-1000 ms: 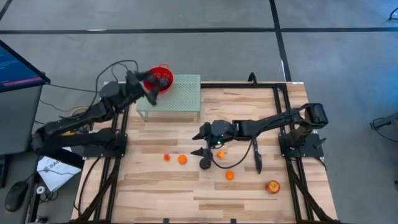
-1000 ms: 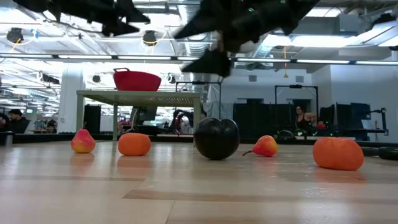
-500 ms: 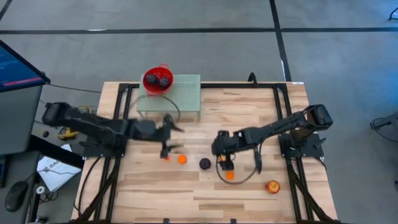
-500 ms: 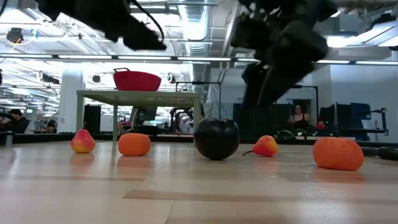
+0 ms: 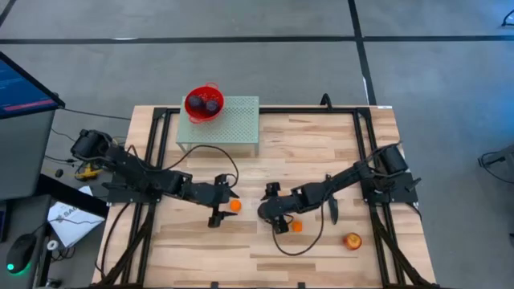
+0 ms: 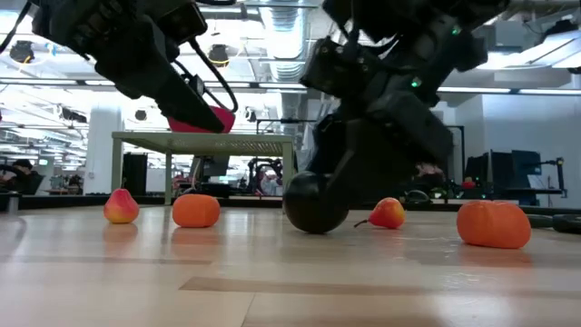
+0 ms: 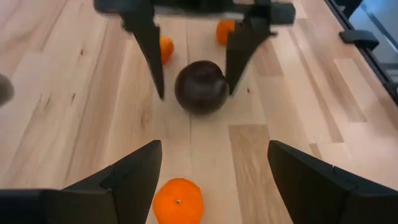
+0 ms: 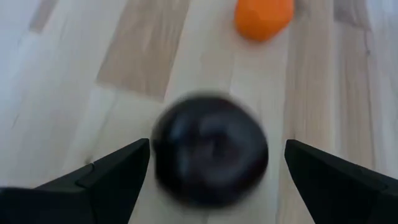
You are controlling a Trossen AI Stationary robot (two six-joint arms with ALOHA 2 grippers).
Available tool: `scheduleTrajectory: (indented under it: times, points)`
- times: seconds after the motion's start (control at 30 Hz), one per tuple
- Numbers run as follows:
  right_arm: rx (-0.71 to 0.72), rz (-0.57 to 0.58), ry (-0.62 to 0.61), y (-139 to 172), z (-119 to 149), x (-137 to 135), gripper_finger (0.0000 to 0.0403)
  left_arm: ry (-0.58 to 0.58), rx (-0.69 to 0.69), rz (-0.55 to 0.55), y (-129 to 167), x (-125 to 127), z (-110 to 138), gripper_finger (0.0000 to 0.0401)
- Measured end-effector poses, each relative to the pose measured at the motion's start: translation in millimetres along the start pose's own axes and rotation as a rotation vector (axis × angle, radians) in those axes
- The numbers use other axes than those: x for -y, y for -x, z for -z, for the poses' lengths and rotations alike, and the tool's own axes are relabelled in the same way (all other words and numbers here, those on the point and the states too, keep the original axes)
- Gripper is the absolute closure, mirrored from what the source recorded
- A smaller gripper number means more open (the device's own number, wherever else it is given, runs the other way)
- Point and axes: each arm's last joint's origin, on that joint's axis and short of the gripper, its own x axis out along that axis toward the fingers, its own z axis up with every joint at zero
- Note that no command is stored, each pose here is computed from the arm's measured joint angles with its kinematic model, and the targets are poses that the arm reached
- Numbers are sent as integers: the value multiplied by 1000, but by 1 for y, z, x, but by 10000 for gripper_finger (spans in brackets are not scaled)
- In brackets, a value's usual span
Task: Pick & Place Fruit
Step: Put the purple plum into the red strainer bowl
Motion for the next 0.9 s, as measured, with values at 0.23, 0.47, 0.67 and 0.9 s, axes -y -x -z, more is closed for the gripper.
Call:
scheduleTrajectory:
  times: [0.23, 0.47, 0.67, 0.9]
  points:
    - [10, -44, 3, -3, 0, 9, 53, 29, 65, 4, 13, -1, -10, 114]
    - [4, -52, 16, -2, 0, 8, 113, 43, 133, 10, 30, -2, -20, 114]
    - [6, -40, 1, 13, -5, 16, 135, 85, 53, -88, 59, -12, -13, 114]
    - [253, 69, -79, 82, -49, 80, 136, 134, 173, -299, 104, -19, 7, 114]
